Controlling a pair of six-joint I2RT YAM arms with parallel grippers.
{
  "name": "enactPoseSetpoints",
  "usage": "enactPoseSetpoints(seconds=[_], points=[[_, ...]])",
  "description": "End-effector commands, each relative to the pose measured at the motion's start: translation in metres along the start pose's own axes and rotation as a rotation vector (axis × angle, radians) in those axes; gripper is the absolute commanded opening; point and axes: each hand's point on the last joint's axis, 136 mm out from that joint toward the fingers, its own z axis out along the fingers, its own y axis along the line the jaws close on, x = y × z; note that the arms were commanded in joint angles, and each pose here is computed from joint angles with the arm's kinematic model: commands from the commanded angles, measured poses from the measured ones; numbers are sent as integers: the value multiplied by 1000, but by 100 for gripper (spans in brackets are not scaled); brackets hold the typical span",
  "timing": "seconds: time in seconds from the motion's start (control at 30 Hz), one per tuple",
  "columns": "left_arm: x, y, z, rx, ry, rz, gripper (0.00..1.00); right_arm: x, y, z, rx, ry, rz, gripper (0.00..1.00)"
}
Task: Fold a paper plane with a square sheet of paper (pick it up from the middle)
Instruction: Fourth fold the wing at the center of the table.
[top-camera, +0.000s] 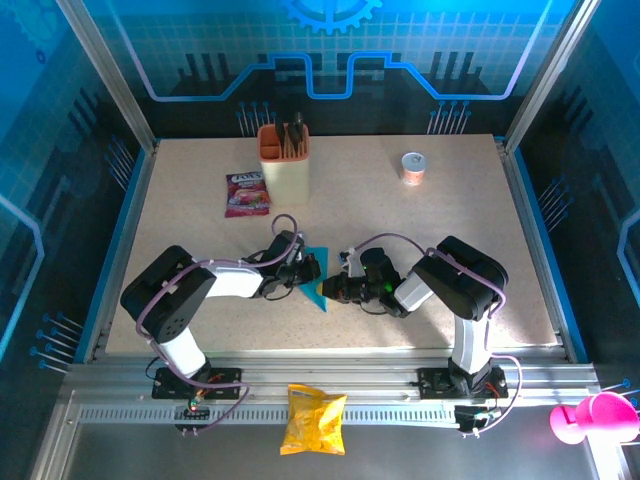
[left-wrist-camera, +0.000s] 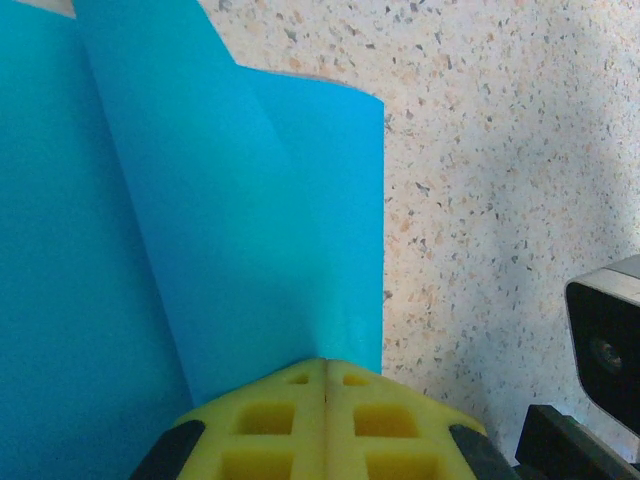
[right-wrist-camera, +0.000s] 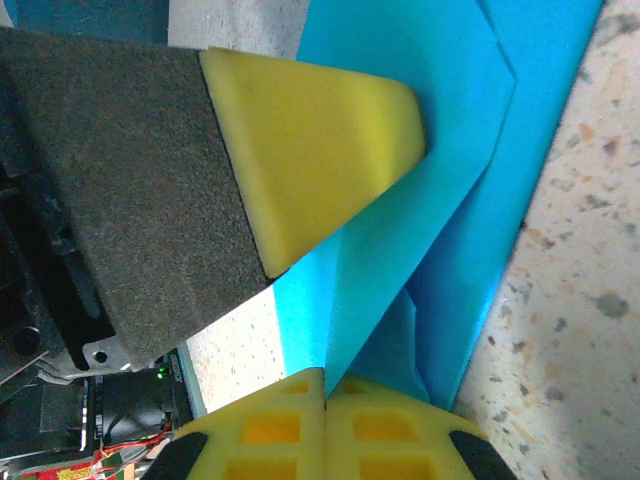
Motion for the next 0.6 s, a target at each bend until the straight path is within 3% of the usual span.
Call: enactPoseSetpoints(seconds=[0.0,0.57], points=[[-12,-7,-4,19,-36,29,0,56,-92,-10,312,120,188,0],[-30,4,-22,-16,-72,61,2,57,-97,-11,316,112,207,0]])
